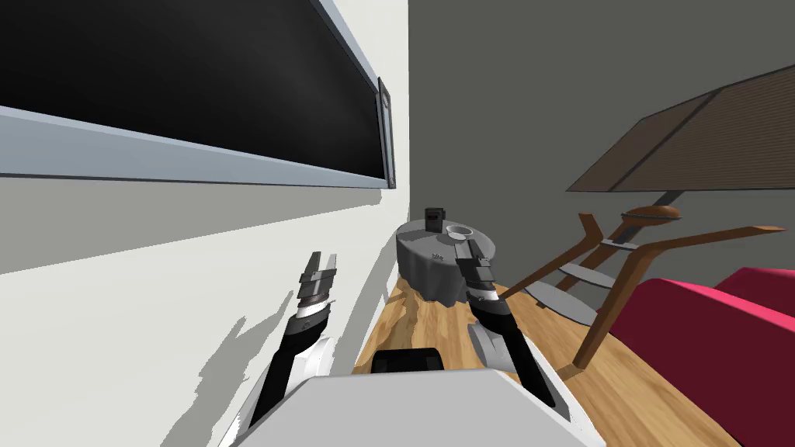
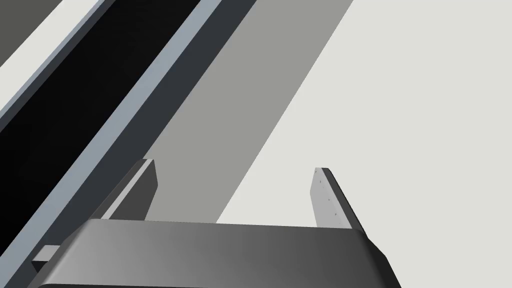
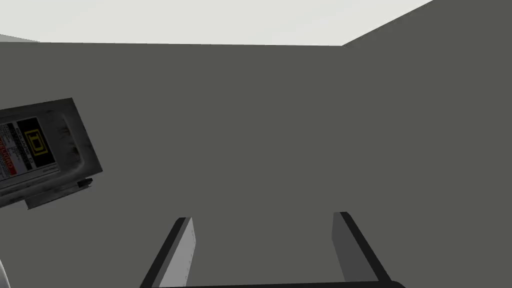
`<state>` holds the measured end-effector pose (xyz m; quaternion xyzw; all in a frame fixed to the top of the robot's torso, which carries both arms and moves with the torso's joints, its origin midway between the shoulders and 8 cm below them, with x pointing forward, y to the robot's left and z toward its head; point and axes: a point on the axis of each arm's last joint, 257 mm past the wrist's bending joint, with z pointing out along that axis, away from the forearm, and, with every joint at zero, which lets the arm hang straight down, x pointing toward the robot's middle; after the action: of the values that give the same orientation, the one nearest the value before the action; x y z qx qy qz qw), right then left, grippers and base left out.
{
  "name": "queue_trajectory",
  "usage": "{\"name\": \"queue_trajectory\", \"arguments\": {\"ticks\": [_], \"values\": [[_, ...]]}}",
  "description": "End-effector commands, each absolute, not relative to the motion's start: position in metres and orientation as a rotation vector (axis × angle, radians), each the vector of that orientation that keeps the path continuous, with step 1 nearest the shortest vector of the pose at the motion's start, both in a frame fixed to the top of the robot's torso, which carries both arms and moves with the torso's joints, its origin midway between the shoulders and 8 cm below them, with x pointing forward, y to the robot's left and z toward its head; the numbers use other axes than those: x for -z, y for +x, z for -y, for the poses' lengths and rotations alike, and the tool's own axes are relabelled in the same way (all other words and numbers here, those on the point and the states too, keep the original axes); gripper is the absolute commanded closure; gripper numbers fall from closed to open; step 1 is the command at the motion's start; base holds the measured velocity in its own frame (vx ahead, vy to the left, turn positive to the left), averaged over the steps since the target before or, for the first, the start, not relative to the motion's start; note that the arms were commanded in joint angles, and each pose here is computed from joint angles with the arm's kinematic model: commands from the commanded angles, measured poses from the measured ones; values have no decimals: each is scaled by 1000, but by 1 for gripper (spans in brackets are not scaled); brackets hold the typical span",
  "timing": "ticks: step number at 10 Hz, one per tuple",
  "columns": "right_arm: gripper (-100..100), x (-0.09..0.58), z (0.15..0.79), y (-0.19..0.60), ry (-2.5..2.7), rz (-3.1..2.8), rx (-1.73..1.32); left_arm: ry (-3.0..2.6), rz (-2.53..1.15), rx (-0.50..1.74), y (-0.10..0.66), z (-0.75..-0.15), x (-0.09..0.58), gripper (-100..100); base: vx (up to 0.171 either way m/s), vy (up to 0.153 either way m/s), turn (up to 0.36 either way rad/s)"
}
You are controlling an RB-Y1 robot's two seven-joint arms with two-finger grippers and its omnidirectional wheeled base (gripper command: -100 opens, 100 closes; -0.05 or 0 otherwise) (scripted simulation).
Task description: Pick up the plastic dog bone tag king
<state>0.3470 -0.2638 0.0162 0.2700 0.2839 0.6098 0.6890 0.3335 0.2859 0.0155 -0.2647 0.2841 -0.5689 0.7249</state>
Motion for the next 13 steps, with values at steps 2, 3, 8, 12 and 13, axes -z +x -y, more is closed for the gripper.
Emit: {"name": "queue_trajectory", "arguments": {"ticks": [2, 3, 8, 12, 13], "values": [[-100, -9, 259, 349, 554, -714, -1346, -584, -627, 1255, 334, -286, -15, 0, 6, -14, 110], [-100, -6, 257, 350, 533, -746, -1336, -584, -627, 1255, 333, -286, -15, 0, 14, -30, 113], [-100, 9, 253, 354, 428, -891, -1277, -584, -627, 1255, 333, -286, -15, 0, 16, -38, 116], [-100, 19, 250, 356, 350, -987, -1237, -584, -627, 1255, 333, -286, -15, 0, 13, -33, 99], [-100, 25, 251, 358, 326, -1020, -1217, -584, -627, 1255, 333, -286, -15, 0, 19, -56, 165]]}}
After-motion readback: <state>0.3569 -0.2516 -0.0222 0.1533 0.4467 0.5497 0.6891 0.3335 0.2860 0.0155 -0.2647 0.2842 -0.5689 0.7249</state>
